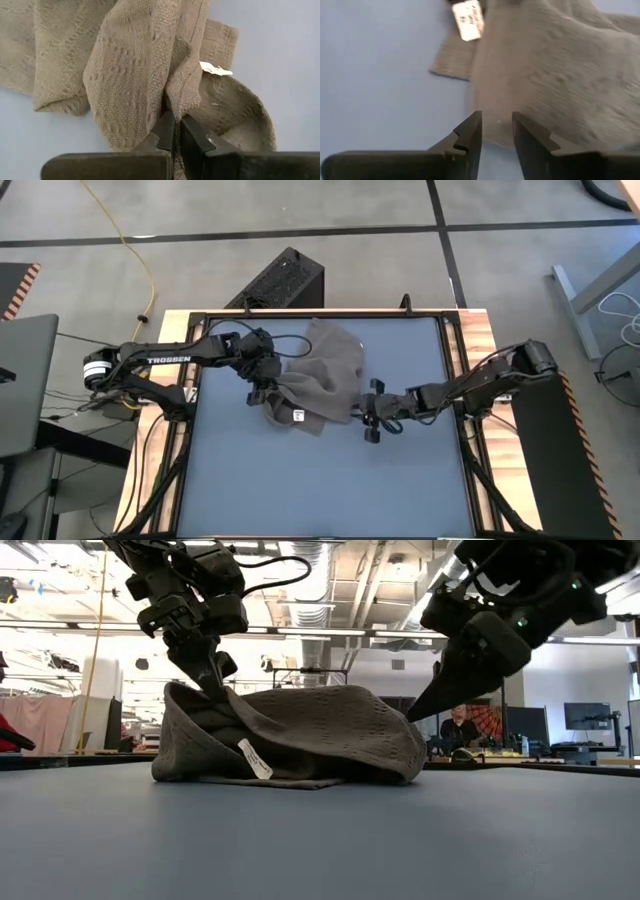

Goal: Roll towel into tight, uniform cylinder
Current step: Fold the gray towel

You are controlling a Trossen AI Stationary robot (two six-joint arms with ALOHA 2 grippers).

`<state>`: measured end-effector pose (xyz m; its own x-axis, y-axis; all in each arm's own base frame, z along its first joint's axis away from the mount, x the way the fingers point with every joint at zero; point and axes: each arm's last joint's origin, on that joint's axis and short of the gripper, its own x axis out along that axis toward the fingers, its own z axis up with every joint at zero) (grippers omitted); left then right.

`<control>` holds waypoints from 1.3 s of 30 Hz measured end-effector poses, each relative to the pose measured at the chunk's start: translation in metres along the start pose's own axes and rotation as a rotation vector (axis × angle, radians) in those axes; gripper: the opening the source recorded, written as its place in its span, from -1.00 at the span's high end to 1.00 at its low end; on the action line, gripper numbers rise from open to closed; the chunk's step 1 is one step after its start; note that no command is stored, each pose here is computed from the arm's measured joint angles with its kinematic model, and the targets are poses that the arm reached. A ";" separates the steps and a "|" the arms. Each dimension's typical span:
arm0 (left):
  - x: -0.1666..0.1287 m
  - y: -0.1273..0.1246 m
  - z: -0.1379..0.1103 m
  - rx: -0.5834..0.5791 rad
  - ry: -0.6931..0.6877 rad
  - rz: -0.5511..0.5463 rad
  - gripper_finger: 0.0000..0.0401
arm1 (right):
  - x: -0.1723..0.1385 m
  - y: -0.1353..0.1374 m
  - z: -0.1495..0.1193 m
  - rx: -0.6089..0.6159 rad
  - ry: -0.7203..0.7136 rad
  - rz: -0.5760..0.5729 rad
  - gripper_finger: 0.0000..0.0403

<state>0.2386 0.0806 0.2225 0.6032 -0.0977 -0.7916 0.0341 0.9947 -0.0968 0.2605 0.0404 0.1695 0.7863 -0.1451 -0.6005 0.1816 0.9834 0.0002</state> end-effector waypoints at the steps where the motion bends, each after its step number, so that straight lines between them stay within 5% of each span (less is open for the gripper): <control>1: 0.000 0.000 0.000 0.000 0.000 0.000 0.99 | -0.002 -0.002 0.000 0.011 0.007 -0.006 0.27; 8: 0.000 0.000 0.001 0.001 -0.008 -0.006 0.99 | 0.000 -0.011 -0.002 0.077 0.045 -0.048 0.11; 16: 0.000 0.000 0.003 0.003 -0.029 -0.002 0.99 | 0.044 -0.005 -0.016 0.011 -0.009 -0.087 0.07; 20: 0.000 -0.001 0.002 -0.014 -0.029 -0.029 0.99 | 0.058 -0.007 -0.032 0.043 0.060 -0.129 0.22; 24: 0.000 -0.002 0.003 -0.015 -0.035 -0.053 0.99 | 0.059 -0.006 -0.032 0.040 0.057 -0.113 0.61; 27: 0.000 -0.001 0.004 -0.010 -0.054 -0.052 0.99 | 0.052 -0.006 -0.025 0.008 0.036 -0.091 0.90; 39: -0.023 -0.007 0.044 0.117 -0.269 -0.202 0.99 | -0.051 -0.003 0.048 -0.165 -0.411 0.018 0.94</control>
<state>0.2600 0.0774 0.2677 0.7624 -0.2966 -0.5751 0.2559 0.9545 -0.1530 0.2483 0.0393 0.2386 0.9639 -0.1265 -0.2341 0.0954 0.9856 -0.1396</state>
